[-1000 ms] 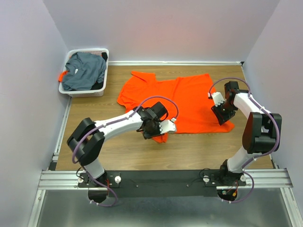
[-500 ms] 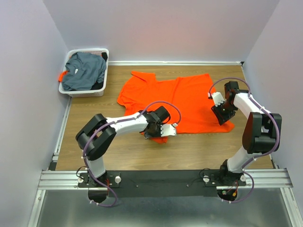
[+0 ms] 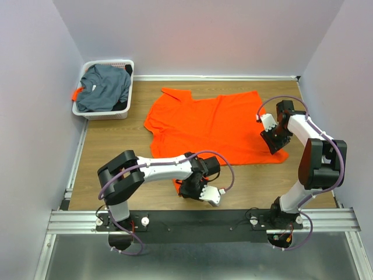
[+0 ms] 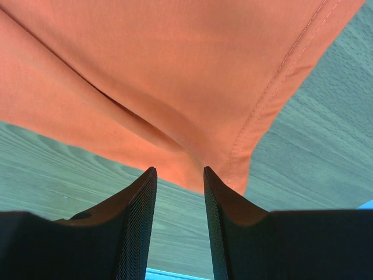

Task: Fold and stack the t-shirts
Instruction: Flatten out the tshirt

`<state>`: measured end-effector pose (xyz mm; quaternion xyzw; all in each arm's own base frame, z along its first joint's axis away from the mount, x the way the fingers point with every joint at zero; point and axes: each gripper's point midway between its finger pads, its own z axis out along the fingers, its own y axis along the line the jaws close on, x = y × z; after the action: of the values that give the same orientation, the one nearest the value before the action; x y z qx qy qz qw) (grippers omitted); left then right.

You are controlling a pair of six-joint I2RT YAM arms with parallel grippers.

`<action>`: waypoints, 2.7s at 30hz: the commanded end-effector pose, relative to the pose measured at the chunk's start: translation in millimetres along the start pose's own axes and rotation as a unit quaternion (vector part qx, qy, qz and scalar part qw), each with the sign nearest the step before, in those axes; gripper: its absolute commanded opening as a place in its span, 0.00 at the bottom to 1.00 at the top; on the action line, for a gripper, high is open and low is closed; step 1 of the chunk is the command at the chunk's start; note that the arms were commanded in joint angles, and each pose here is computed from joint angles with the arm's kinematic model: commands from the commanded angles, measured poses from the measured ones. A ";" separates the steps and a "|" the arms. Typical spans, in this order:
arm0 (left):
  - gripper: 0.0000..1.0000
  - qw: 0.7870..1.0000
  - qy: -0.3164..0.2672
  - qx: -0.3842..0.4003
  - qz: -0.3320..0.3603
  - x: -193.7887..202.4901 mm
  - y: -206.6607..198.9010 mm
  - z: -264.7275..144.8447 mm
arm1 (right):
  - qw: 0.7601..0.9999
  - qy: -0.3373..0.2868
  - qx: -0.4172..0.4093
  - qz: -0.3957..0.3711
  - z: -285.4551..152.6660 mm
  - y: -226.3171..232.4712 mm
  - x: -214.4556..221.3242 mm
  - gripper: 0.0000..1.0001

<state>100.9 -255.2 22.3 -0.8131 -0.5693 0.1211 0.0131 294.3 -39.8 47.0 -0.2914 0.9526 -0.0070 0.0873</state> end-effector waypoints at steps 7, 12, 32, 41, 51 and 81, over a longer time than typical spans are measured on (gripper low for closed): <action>0.12 0.995 -0.083 0.051 -0.013 -13.6 -16.7 -52.2 | 1.000 -0.005 0.014 -0.017 -7.7 -1.3 1.7 0.45; 0.15 0.981 -0.151 -0.069 -0.097 -24.0 60.0 -74.3 | 1.000 -0.012 0.000 -0.001 -2.9 -1.3 -8.4 0.44; 0.15 0.992 -0.085 0.032 -0.089 -14.4 9.4 20.1 | 1.000 0.011 -0.009 -0.004 11.1 1.9 -2.9 0.38; 0.18 0.992 -0.082 0.098 -0.015 -26.3 -48.6 10.0 | 0.999 0.010 0.007 -0.032 -12.9 4.5 9.4 0.37; 0.32 0.971 -0.211 -0.018 -0.106 -25.5 20.9 -98.2 | 0.999 0.017 -0.009 -0.030 -9.7 8.7 9.4 0.36; 0.37 0.863 -0.087 -0.193 -0.459 246.8 197.2 -64.4 | 0.996 0.068 -0.013 -0.054 -7.2 48.2 80.8 0.32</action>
<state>357.0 -111.1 22.4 -0.4361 -0.8806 0.1032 -0.1538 195.4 -55.1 17.1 -0.3406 0.9394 -0.0387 -0.0084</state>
